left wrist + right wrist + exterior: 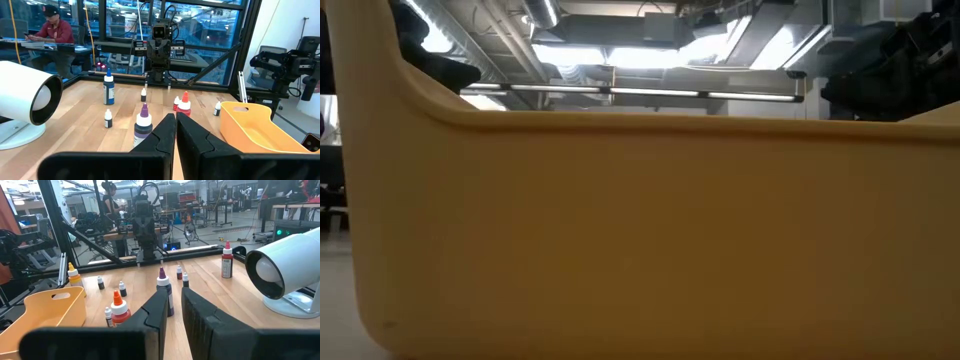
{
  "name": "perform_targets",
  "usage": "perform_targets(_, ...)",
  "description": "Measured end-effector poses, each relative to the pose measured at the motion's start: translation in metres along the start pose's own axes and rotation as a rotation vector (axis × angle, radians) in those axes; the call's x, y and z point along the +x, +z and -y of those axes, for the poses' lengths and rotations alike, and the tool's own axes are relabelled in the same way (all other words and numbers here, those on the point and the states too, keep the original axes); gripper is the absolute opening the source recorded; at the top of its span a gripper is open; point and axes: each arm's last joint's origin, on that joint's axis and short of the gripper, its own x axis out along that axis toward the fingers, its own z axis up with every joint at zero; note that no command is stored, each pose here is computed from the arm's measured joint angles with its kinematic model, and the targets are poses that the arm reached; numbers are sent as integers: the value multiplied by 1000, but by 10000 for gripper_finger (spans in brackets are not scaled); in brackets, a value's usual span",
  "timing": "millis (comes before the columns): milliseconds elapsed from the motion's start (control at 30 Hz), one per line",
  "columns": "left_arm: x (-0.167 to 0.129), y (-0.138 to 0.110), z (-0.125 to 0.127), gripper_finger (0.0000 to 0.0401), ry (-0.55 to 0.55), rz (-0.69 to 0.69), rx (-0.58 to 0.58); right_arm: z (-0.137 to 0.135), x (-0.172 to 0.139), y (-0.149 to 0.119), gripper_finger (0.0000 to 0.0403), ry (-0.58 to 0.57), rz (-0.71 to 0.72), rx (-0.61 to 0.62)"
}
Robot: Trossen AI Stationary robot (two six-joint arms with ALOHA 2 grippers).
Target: Pick & Place food coloring
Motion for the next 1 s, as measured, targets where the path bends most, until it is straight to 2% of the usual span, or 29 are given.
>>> perform_targets(533, 0, 0, 0, 8, 2, 0, 0, 0, 0, 0, 61, 0, 2, 0)
perform_targets(733, 0, 1, -3, 8, 99, 19, -1, 0, 0, 0, 61, 0, 3, 1)
perform_targets(1000, 0, 1, -3, 13, 107, 20, -1, 0, 0, 1, 61, 1, 7, 4)
